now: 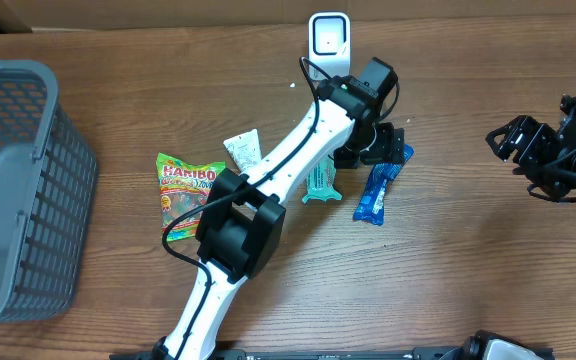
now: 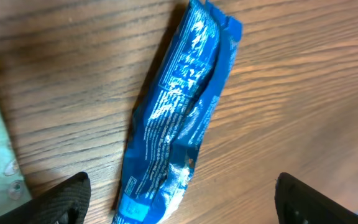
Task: Scan the item barcode
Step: 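Carry the blue bar over and drop it right of the green pack, then lower the right gripper onto the blue bar and grasp it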
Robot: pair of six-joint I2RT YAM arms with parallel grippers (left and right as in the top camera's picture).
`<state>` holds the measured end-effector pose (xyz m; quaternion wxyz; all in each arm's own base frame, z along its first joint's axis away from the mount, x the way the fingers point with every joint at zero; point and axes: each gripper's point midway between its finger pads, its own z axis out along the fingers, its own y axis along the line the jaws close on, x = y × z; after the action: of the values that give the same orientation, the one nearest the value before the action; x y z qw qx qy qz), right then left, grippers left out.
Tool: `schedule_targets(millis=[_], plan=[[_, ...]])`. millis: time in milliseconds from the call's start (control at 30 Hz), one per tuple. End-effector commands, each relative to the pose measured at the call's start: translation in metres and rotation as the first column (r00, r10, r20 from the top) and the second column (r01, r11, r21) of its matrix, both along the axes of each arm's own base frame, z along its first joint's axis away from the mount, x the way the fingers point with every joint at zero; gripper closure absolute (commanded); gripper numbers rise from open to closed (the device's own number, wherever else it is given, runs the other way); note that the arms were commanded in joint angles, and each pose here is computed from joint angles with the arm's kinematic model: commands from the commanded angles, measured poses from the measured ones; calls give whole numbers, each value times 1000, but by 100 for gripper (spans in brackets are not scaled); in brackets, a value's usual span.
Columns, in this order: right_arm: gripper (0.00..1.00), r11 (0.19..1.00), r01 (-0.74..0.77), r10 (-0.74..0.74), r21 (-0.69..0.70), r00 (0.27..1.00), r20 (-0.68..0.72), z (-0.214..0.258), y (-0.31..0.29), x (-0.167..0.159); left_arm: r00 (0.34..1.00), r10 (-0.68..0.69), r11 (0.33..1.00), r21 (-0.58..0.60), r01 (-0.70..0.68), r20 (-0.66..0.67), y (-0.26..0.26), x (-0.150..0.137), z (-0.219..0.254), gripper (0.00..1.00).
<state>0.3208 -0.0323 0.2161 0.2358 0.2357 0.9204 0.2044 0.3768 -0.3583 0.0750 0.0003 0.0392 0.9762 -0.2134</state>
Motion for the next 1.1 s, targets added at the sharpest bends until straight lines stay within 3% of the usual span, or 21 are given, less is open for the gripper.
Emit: schedule_targets(millis=[0, 133, 267, 333, 467, 667, 867, 933, 1067], plan=[[10, 1000, -6, 7, -5, 1000, 23, 12, 1, -1, 989, -37, 993, -106, 53, 144, 8, 30, 71, 19], [9, 999, -19, 20, 37, 999, -32, -5, 5, 0, 930, -25, 994, -87, 61, 366, 48, 62, 155, 22], [10, 991, -55, 63, 125, 996, -60, -22, 18, 8, 878, 42, 999, -47, -22, 477, 89, 74, 205, 23], [16, 978, -106, 123, 180, 989, -87, -45, 35, 19, 842, 98, 994, -8, -110, 530, 126, 79, 229, 23], [23, 972, -169, 185, 162, 979, -91, -78, 68, 56, 835, 148, 962, 118, -246, 530, 181, 84, 222, 23], [23, 958, -222, 226, 182, 974, -1, -104, 128, 107, 832, 159, 905, 258, -338, 532, 225, 81, 216, 21], [24, 955, -248, 261, 163, 963, -65, -146, 171, 110, 826, 173, 843, 353, -406, 537, 260, 79, 215, 12], [25, 955, -254, 270, 151, 958, -95, -158, 176, 106, 827, 183, 837, 357, -415, 532, 266, 78, 214, 0], [30, 974, -209, 223, 87, 953, -204, -181, 163, 93, 822, 191, 834, 353, -424, 537, 270, 81, 215, 0]])
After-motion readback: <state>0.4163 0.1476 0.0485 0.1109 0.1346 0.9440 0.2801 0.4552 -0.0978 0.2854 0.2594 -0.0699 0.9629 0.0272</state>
